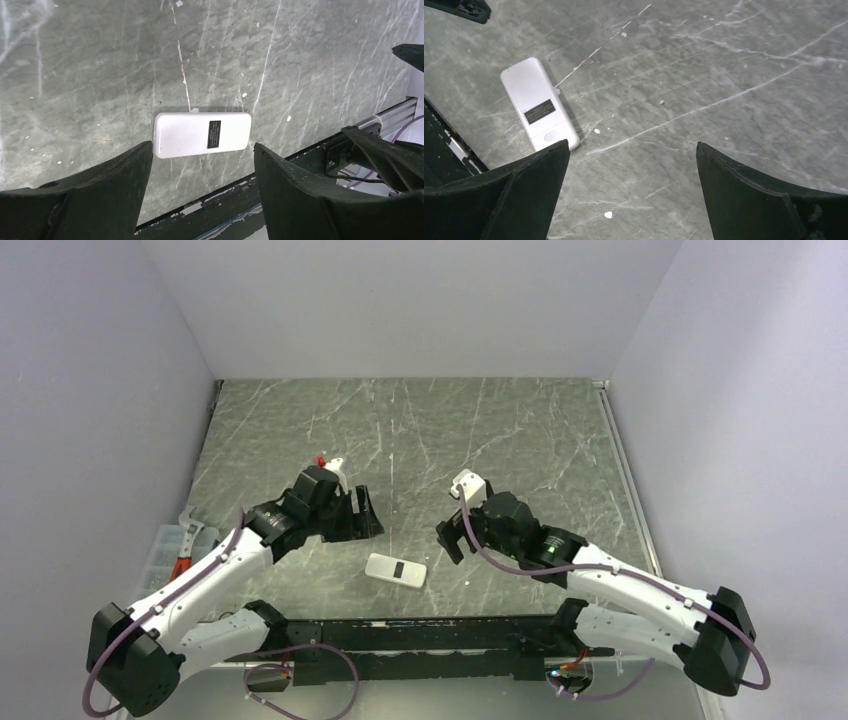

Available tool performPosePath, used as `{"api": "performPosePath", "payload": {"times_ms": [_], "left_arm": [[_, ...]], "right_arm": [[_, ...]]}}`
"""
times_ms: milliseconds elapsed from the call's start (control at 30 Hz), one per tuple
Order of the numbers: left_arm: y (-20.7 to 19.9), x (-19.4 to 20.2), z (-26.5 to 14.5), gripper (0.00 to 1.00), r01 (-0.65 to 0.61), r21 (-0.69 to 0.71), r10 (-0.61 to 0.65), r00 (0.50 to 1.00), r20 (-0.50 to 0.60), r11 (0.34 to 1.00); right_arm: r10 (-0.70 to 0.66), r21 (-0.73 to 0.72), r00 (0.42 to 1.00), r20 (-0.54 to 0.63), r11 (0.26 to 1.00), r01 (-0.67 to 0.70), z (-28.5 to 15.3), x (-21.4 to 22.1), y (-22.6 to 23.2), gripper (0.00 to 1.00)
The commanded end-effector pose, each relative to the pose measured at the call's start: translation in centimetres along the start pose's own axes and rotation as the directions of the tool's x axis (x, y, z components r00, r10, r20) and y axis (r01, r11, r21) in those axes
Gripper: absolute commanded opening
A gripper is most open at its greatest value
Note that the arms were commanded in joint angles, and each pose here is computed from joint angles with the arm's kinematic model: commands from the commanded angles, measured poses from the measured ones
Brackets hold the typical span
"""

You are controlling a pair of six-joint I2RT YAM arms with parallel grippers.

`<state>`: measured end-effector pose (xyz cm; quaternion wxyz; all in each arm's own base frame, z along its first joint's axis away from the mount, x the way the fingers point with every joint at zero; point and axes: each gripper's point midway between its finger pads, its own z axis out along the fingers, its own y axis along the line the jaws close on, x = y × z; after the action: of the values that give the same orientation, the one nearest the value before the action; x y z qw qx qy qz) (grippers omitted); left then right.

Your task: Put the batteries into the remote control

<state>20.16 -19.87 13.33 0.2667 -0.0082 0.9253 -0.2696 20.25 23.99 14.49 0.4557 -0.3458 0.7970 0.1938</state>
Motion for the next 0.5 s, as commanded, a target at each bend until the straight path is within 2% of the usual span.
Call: {"api": "performPosePath", "payload": {"times_ms": [0,433,467], "left_arm": [[-0.5,-2.1,-2.0,0.79,-0.014,-0.037,0.017,0.997,0.070,0.999],[0.0,-5.5,-7.5,0.82,-0.080,-0.145,0.109,0.974,0.198,0.986],[0.1,-5.5,-7.9,0.95,-0.086,-0.148,0.116,0.972,0.205,0.985]], "right_arm": [[0.008,0.091,0.995,0.103,0.996,-0.017,-1.1,-2.2,-1.8,1.00],[0.089,0.302,0.972,0.218,0.941,-0.154,-5.0,-4.3,-5.8,1.00],[0.095,0.306,0.968,0.232,0.938,-0.165,-5.3,-4.4,-6.0,1.00]]}}
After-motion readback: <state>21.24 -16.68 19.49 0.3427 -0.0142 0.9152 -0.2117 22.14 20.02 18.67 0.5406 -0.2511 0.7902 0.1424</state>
